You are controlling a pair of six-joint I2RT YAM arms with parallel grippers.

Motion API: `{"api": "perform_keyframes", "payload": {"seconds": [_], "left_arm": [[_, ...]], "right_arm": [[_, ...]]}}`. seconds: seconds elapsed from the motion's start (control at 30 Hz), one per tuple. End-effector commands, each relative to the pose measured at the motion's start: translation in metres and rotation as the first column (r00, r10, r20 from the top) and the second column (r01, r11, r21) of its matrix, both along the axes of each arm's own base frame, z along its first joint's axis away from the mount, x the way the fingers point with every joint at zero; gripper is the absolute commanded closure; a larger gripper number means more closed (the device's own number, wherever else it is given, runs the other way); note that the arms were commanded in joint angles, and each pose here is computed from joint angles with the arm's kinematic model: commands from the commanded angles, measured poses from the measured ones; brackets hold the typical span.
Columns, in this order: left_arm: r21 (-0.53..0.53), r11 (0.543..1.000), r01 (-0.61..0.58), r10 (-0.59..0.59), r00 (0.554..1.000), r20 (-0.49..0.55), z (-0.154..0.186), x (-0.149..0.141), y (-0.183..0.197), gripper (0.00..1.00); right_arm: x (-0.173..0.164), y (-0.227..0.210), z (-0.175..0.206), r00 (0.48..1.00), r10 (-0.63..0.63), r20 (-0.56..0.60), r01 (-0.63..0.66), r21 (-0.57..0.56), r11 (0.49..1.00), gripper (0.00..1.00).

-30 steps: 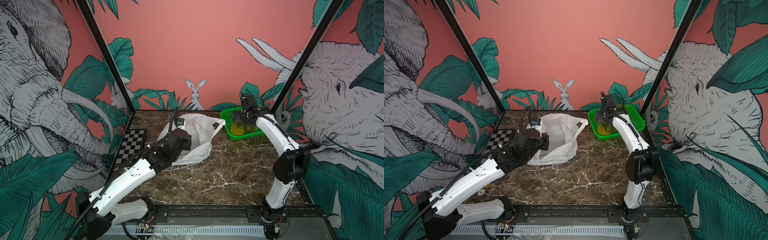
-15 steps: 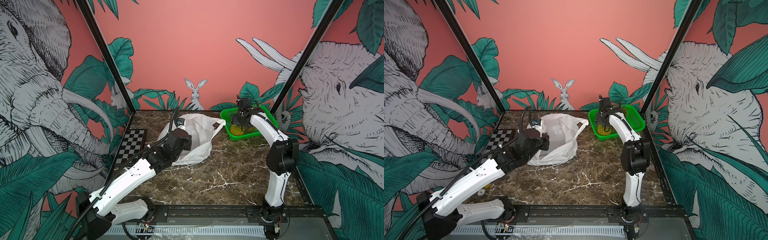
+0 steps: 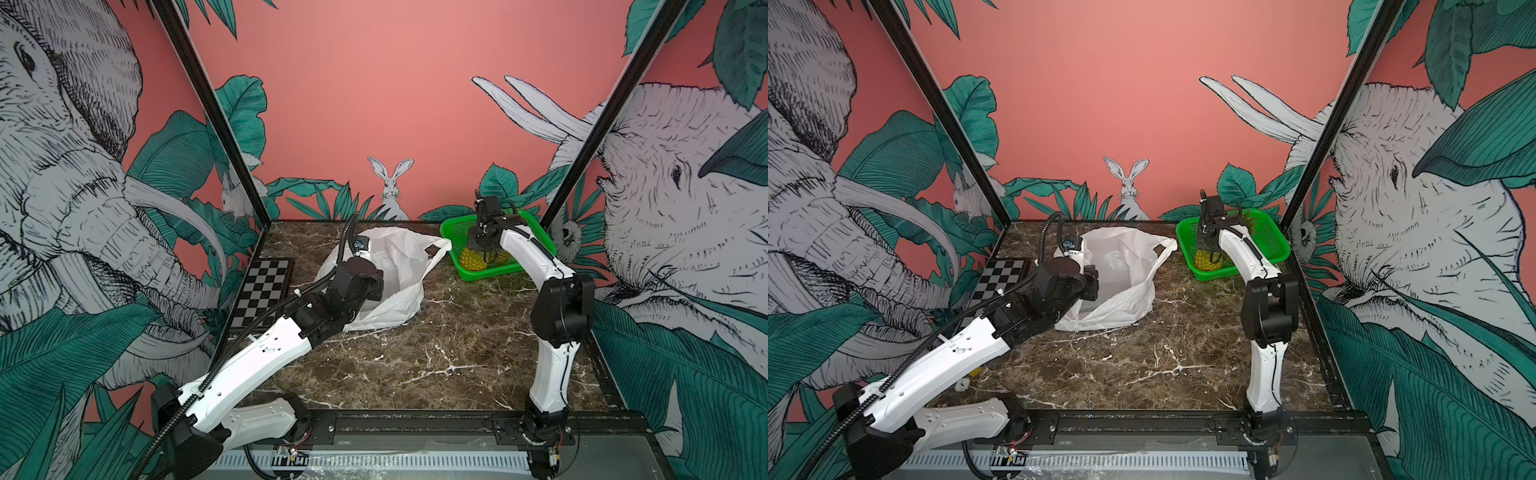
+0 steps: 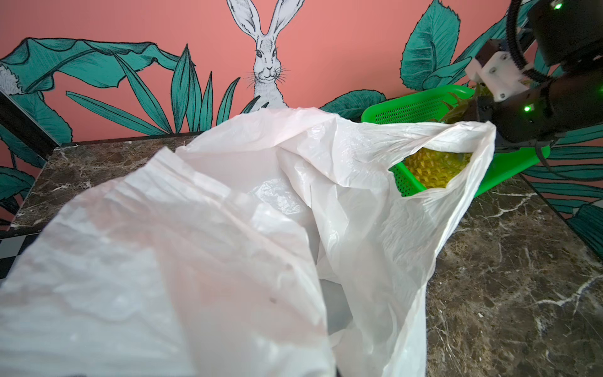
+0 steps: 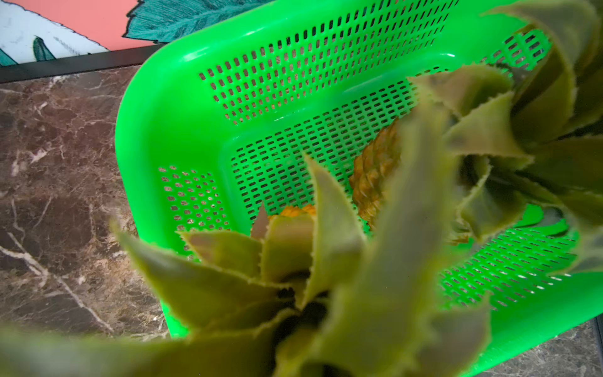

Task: Place the pineapple into a plastic bag & tie a knot
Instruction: Pick up the pineapple from the basket.

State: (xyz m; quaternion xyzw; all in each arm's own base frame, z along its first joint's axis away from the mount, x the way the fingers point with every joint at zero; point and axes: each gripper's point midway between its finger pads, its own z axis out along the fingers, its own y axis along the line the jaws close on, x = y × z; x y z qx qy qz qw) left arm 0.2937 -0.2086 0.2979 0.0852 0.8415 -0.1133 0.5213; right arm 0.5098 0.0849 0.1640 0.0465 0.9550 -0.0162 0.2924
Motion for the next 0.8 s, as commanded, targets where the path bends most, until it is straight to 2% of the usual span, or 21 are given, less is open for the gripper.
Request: {"api": "perform_keyframes", "payload": {"seconds": [0.0,0.23,0.43,0.77], "left_arm": [[-0.031,0.999,-0.018,0.018,1.000,0.000,-0.001,0.002,0.001,1.00],[-0.035,0.999,-0.017,0.017,1.000,-0.005,-0.003,0.001,0.001,1.00],[-0.041,0.999,-0.019,0.019,1.000,-0.006,-0.004,0.002,0.000,1.00],[-0.047,0.999,-0.018,0.017,1.000,-0.009,-0.006,0.002,-0.001,1.00]], "right_arm": [[-0.011,-0.006,0.009,1.000,0.016,-0.007,-0.016,-0.004,1.000,1.00],[-0.017,-0.006,0.079,0.990,0.028,0.135,-0.031,0.021,0.999,1.00],[-0.034,-0.001,0.144,0.968,0.041,0.249,-0.065,0.089,0.994,1.00],[-0.091,0.041,0.292,0.872,0.169,0.460,-0.278,0.179,0.944,1.00]]}}
